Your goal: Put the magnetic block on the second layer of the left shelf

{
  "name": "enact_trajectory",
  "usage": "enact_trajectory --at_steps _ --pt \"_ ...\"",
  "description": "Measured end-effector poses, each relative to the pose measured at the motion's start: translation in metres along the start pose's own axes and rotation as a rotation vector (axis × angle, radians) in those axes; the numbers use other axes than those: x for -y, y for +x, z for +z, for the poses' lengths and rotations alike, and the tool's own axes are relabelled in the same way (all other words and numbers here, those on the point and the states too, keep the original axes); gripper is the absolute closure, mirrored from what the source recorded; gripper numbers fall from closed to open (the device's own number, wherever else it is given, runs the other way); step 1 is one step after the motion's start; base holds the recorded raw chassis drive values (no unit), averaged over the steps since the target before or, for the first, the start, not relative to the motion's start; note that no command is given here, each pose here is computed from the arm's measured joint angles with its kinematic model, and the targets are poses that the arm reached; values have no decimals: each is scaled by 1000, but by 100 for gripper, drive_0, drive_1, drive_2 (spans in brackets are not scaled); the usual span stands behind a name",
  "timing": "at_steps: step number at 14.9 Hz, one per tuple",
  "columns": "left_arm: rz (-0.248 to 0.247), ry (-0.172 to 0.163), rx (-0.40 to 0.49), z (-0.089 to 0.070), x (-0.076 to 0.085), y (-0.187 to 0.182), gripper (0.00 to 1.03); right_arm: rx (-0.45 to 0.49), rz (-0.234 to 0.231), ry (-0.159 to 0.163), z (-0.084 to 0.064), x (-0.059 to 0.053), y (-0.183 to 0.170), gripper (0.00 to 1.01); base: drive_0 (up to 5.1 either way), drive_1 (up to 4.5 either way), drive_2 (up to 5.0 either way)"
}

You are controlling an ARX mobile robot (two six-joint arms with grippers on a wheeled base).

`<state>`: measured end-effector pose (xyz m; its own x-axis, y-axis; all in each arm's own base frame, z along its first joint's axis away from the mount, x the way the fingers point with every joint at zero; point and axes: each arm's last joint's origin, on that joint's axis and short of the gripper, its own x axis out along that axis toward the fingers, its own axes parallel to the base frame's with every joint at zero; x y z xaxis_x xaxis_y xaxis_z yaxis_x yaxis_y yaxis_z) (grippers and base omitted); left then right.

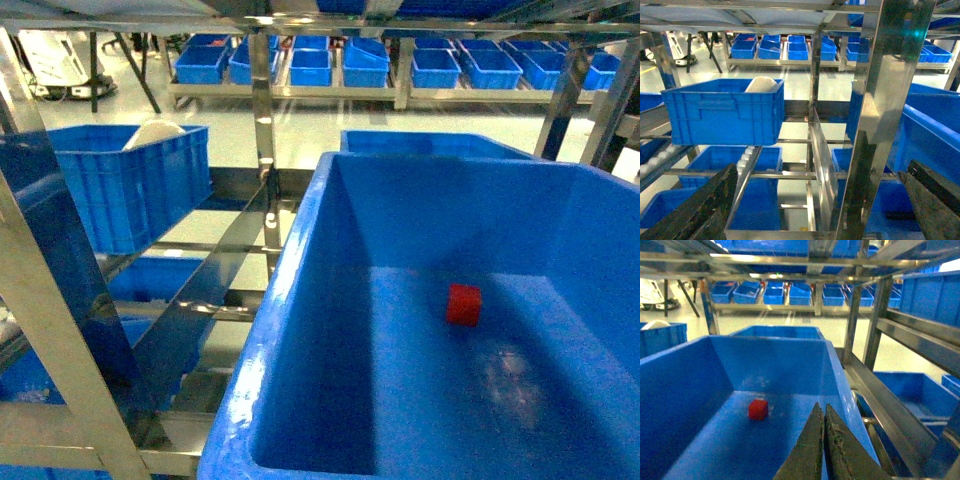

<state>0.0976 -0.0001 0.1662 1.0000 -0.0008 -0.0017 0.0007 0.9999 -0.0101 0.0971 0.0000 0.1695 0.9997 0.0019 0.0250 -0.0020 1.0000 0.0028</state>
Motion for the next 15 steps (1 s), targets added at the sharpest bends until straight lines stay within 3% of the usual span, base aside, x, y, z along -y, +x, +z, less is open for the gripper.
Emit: enact_trajectory --at_steps 2,9,10,15 --pt "0 0 0 0 0 0 5 -21 -2 0 -2 0 0 99 0 0 0" --pt "1 0 0 0 0 0 5 -21 -2 0 -2 0 0 8 0 0 0" --pt "1 0 1 0 0 0 5 -21 -2 0 -2 0 0 2 0 0 0" --pt "1 0 0 0 0 0 5 -21 -2 0 -2 0 0 3 0 0 0"
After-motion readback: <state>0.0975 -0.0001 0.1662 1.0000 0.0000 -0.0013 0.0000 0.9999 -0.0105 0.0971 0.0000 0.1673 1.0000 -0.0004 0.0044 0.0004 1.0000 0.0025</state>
